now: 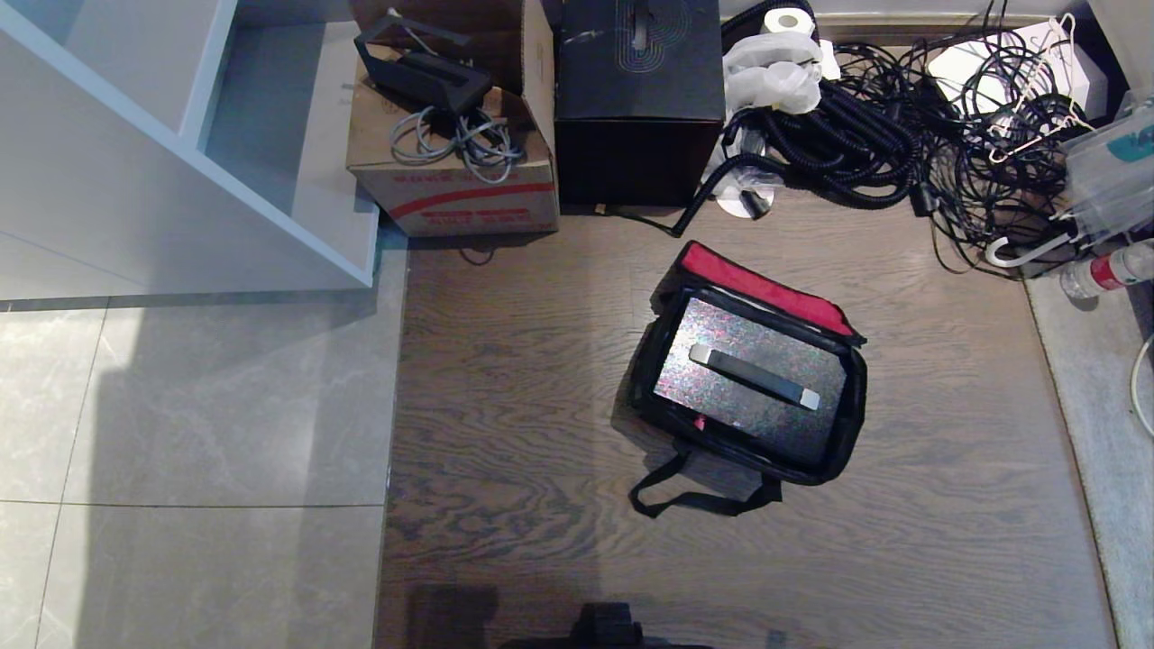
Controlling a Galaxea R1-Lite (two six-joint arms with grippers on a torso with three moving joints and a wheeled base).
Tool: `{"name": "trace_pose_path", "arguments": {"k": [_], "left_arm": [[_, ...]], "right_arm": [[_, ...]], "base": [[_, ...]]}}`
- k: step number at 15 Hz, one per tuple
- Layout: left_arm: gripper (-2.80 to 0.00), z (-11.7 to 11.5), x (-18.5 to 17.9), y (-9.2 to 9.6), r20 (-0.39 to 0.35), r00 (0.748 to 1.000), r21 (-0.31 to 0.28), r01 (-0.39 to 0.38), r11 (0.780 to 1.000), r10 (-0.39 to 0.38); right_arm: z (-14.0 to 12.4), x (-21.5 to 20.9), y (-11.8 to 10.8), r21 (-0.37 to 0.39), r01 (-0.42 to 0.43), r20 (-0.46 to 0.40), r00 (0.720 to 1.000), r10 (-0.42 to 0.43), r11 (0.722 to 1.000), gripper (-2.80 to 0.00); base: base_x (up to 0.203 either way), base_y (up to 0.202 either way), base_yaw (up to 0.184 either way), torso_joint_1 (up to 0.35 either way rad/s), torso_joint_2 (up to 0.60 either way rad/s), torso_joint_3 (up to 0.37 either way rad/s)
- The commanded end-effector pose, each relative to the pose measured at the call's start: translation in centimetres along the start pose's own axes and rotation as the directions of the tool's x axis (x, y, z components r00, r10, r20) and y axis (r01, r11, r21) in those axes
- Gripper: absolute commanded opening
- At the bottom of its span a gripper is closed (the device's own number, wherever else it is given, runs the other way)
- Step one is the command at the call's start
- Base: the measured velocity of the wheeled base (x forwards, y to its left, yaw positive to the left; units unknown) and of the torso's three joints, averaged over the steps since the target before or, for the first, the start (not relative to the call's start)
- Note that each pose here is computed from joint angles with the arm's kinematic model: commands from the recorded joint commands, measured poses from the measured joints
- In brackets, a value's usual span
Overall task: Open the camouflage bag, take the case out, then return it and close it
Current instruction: Grip the handle
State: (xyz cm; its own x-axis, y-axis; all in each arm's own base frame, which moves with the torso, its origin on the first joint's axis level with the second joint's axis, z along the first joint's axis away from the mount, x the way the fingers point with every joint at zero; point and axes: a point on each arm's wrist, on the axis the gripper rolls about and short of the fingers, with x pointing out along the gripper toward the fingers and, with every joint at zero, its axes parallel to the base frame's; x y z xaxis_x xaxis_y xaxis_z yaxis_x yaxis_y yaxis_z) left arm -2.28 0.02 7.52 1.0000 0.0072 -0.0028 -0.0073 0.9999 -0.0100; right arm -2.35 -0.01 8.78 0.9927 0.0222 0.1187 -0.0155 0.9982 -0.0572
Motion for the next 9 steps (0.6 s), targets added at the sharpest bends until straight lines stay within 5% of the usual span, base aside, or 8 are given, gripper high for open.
{"name": "trace_pose_path", "arguments": {"k": [1, 3, 6, 8, 9], "left_arm": [[-2.80, 0.0, 0.0, 0.0, 0.000, 1.000, -0.001, 0.000, 1.000, 0.000], [-2.80, 0.0, 0.0, 0.0, 0.000, 1.000, -0.001, 0.000, 1.000, 0.000], [-2.80, 0.0, 0.0, 0.0, 0.000, 1.000, -0.001, 0.000, 1.000, 0.000], [-2.80, 0.0, 0.0, 0.0, 0.000, 1.000, -0.001, 0.000, 1.000, 0.000], [-2.80, 0.0, 0.0, 0.0, 0.000, 1.000, -0.001, 0.000, 1.000, 0.000]], "right_arm": [[-1.2, 0.2, 0.1, 0.001, -0.003, -0.045, 0.999, 0.003, 1.000, -2.80], [-1.1, 0.2, 0.0, 0.003, 0.006, -0.045, 0.999, -0.006, 1.000, -2.80], [3.9, -0.5, -0.3, 0.018, 0.013, -0.021, 1.000, -0.013, 1.000, -2.80], [7.2, 0.1, -0.5, 0.090, 0.022, -0.213, 0.977, -0.002, 0.996, -2.80], [8.3, 1.2, -0.6, 0.119, 0.022, -0.336, 0.942, 0.020, 0.993, -2.80]], "base": [[0.000, 0.000, 0.000, 0.000, 0.00, 0.000], [0.000, 0.000, 0.000, 0.000, 0.00, 0.000], [0.000, 0.000, 0.000, 0.000, 0.00, 0.000], [0.000, 0.000, 0.000, 0.000, 0.00, 0.000], [0.000, 0.000, 0.000, 0.000, 0.00, 0.000]]}}
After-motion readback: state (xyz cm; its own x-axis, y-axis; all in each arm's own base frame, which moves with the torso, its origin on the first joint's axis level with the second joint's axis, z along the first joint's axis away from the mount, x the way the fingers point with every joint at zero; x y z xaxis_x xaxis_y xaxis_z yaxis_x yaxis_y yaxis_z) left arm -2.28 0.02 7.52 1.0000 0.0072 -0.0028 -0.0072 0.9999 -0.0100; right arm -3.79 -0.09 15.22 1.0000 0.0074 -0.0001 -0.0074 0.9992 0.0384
